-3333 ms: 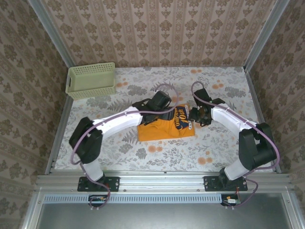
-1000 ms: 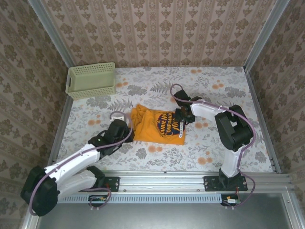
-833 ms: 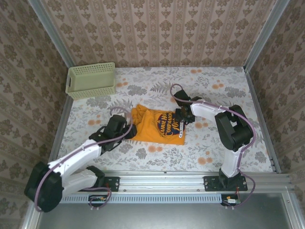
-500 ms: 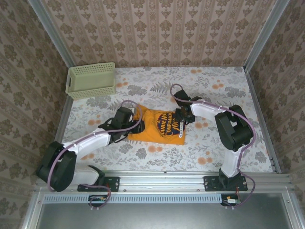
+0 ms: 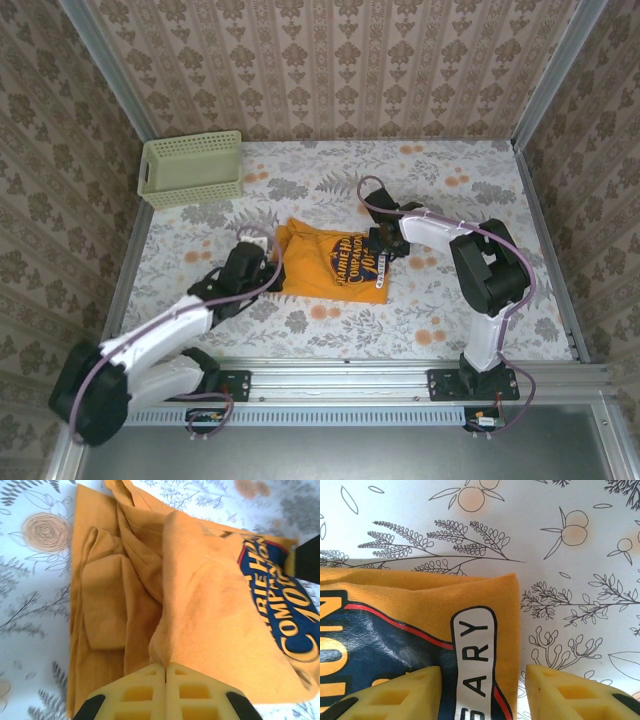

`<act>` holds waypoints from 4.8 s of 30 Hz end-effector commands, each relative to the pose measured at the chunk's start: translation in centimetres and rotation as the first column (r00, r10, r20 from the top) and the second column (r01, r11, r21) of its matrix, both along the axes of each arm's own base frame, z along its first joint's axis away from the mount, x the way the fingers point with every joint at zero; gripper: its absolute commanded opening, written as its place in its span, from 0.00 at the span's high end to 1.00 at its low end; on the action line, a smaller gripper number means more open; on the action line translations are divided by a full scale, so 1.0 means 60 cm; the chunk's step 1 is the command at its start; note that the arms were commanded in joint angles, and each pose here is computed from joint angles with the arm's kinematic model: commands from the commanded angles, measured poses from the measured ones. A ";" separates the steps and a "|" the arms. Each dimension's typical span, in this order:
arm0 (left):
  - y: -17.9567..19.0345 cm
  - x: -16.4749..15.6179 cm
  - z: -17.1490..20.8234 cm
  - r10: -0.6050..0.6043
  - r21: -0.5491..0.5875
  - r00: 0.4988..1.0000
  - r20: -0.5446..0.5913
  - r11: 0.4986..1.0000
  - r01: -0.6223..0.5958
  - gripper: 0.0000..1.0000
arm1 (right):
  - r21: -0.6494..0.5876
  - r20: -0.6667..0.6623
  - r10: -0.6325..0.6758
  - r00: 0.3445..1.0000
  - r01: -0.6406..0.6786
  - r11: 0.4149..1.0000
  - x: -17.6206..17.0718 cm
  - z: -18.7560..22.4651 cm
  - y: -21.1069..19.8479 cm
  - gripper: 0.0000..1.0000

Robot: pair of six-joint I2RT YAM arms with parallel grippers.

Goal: Fold the inside-out t-shirt

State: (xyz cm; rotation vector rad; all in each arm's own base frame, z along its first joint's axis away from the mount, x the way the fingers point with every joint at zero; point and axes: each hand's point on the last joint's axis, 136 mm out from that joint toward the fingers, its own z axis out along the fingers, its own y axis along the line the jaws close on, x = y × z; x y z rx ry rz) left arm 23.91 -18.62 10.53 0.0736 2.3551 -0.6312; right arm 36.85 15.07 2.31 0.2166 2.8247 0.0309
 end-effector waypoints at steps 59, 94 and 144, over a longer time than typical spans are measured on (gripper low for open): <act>0.049 0.027 -0.013 0.319 0.259 0.917 -0.241 0.931 -0.256 0.36 | 0.126 0.233 0.067 0.970 -0.098 0.987 -0.092 0.154 0.057 0.41; -0.205 0.116 0.082 -0.176 -0.241 0.984 -0.019 0.956 0.166 1.00 | 0.174 0.129 -0.015 0.992 -0.008 0.985 0.000 0.050 0.060 0.92; -0.212 0.166 -0.014 -0.143 -0.015 0.966 -0.218 0.990 0.143 1.00 | 0.104 0.074 -0.013 0.997 0.005 0.995 0.029 0.021 0.020 0.85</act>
